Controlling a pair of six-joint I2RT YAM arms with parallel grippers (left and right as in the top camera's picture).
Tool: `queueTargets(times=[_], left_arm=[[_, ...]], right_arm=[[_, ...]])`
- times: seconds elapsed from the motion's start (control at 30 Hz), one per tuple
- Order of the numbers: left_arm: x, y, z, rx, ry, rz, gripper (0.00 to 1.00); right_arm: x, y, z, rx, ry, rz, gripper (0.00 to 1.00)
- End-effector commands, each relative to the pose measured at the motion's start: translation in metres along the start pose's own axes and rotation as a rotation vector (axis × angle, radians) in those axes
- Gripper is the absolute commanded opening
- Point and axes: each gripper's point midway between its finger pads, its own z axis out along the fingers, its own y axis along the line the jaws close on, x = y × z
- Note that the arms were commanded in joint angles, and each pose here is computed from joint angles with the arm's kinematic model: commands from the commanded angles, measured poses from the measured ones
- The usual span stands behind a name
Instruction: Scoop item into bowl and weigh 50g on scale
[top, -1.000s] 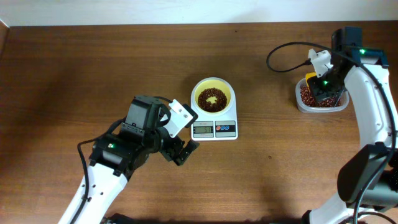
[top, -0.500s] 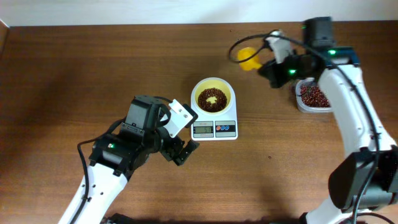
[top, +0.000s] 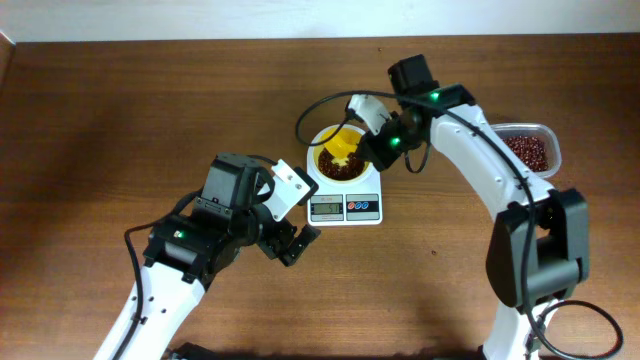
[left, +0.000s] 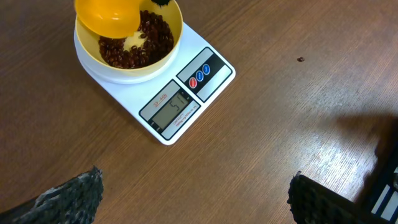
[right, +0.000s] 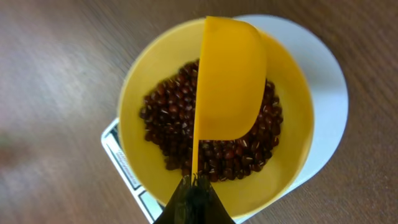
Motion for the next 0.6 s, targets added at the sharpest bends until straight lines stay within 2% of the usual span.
queueTargets(times=[0.0,0.43,0.57], left_arm=[[0.000,-0.001,-0.002,-0.005,-0.006,-0.003,0.99],[0.000,-0.001,-0.002,-0.005,-0.006,-0.003,0.99],[0.000,-0.001,-0.002,-0.005,-0.006,-0.003,0.99]], right_arm=[[0.011,-0.011,0.011,0.068,0.064,0.005,0.04],[0.009,-0.028,0.019,0.135,0.066,-0.014,0.04],[0.023,-0.020,0.018,0.100,0.127,-0.100,0.04]])
